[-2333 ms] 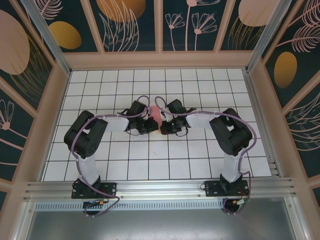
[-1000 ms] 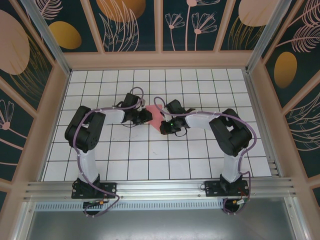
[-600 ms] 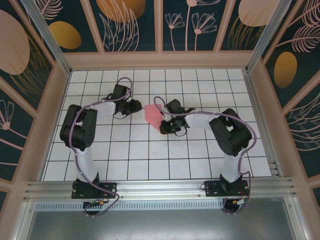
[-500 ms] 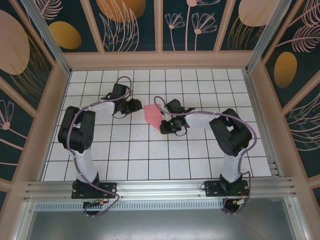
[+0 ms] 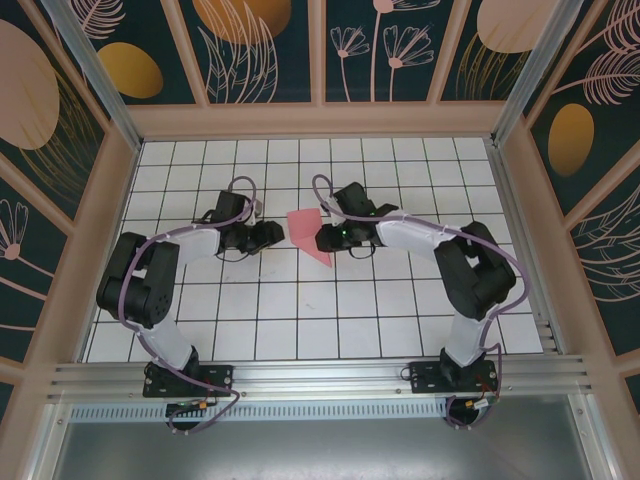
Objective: Fold a paper plane with a square sheet of paper (fold left side to right side)
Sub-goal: Third fold the triangle at the center of the table.
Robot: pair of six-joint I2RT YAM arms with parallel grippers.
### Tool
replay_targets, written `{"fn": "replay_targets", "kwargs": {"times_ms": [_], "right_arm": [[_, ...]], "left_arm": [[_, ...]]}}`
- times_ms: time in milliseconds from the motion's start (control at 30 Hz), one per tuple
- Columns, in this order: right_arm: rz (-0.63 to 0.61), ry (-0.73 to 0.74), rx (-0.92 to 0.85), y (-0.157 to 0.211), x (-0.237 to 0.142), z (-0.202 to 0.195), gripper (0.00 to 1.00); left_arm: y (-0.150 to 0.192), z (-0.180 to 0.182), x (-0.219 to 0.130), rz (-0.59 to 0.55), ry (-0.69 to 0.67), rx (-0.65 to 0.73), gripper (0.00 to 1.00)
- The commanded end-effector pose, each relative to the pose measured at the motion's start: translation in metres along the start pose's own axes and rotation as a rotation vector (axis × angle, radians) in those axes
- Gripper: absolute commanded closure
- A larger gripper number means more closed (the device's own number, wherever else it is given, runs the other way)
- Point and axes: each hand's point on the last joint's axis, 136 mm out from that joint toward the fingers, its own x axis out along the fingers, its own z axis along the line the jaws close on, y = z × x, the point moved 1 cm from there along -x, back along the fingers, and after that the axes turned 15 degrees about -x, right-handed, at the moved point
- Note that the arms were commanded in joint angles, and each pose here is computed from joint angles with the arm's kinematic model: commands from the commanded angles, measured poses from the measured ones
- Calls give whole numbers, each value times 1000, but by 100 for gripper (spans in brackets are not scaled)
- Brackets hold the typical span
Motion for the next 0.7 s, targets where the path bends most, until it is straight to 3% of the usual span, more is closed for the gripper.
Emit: {"fn": "replay_targets", "kwargs": {"times_ms": [0,233,667], "right_arm": [[-7,0,-7,-11,11,-10,77],[13,54,20,-12,21,-35,77],[43,72,36,-2,27,-45,78]], "left_arm": [[2,-17,6,24,87,3,49],[7,-18,15,50,88,8,47],[8,-33,30,78,95,24,46]]}}
